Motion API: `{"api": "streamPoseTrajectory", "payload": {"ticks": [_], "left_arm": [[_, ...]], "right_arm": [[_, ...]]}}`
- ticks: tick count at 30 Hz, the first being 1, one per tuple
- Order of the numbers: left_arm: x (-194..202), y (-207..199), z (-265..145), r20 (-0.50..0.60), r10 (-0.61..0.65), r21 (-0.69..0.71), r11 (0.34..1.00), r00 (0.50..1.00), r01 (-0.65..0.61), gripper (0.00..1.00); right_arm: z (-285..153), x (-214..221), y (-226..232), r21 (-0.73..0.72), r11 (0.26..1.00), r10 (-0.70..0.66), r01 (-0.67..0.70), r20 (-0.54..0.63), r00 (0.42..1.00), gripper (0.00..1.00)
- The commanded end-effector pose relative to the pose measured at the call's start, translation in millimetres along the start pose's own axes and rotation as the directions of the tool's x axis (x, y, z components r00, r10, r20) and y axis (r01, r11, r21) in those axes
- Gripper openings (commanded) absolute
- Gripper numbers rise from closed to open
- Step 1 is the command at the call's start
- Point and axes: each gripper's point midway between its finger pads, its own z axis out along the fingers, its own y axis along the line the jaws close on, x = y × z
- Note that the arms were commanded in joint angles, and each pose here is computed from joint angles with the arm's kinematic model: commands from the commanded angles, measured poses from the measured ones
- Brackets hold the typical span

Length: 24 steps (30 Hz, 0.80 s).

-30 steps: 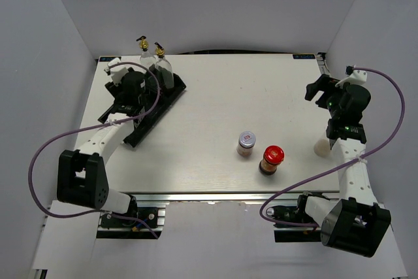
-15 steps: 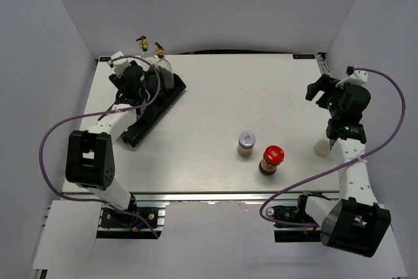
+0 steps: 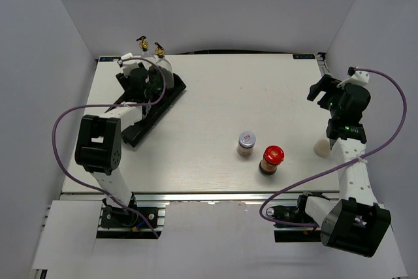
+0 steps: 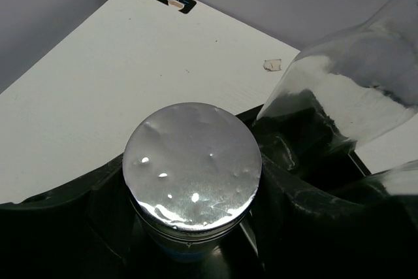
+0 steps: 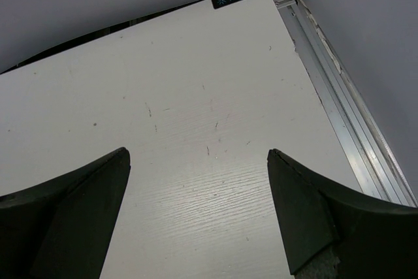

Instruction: Organize the condiment bottles

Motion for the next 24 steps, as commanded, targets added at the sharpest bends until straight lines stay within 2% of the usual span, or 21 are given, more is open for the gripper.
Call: {"api": "streamPoseTrajectory", "payload": {"ticks": [1,3,6,7,10,17,20,21,24], "left_arm": [[-43,-4,8,0.129,-0.058,0.006,0.998,0.990,0.058,0.36],[-42,-3,10,0.136,-0.053,0.004,0.999,0.989,0.053,0.40],[-40,3,7,0.162,-0.058,-0.016,0.998,0.985,0.061,0.52],[-43,5,7,0.180,-0.071,-0.013,0.997,0.981,0.075,0.59],[-32,11,7,0.169,-0.061,-0.022,0.998,0.984,0.066,0.73],[-12,14,11,0.102,-0.072,-0.052,0.996,0.992,0.078,0.98],[-6,22,9,0.075,-0.082,-0.093,0.992,0.994,0.089,0.98],[-19,26,1,0.096,-0.101,-0.098,0.989,0.990,0.111,0.98],[-25,28,-8,0.087,-0.115,-0.092,0.988,0.990,0.123,0.98]], "right_arm": [[-5,-27,-3,0.032,0.999,-0.021,0.019,0.059,0.998,0.89],[-6,-27,-2,0.032,0.999,-0.019,0.018,0.056,0.998,0.90],[-9,-29,-9,0.072,0.997,-0.015,0.011,0.065,0.998,0.89],[-9,-29,-9,0.074,0.997,-0.014,0.009,0.064,0.998,0.89],[-10,-31,-7,0.067,0.998,-0.008,0.003,0.068,0.998,0.90],[-18,-32,-6,0.074,0.997,0.013,-0.016,0.048,0.999,0.90],[-22,-34,-9,0.099,0.995,0.023,-0.027,0.041,0.999,0.90],[-24,-39,-9,0.108,0.994,0.030,-0.035,0.048,0.998,0.89],[-30,-35,-21,0.194,0.979,0.056,-0.055,-0.002,0.998,0.89]]}}
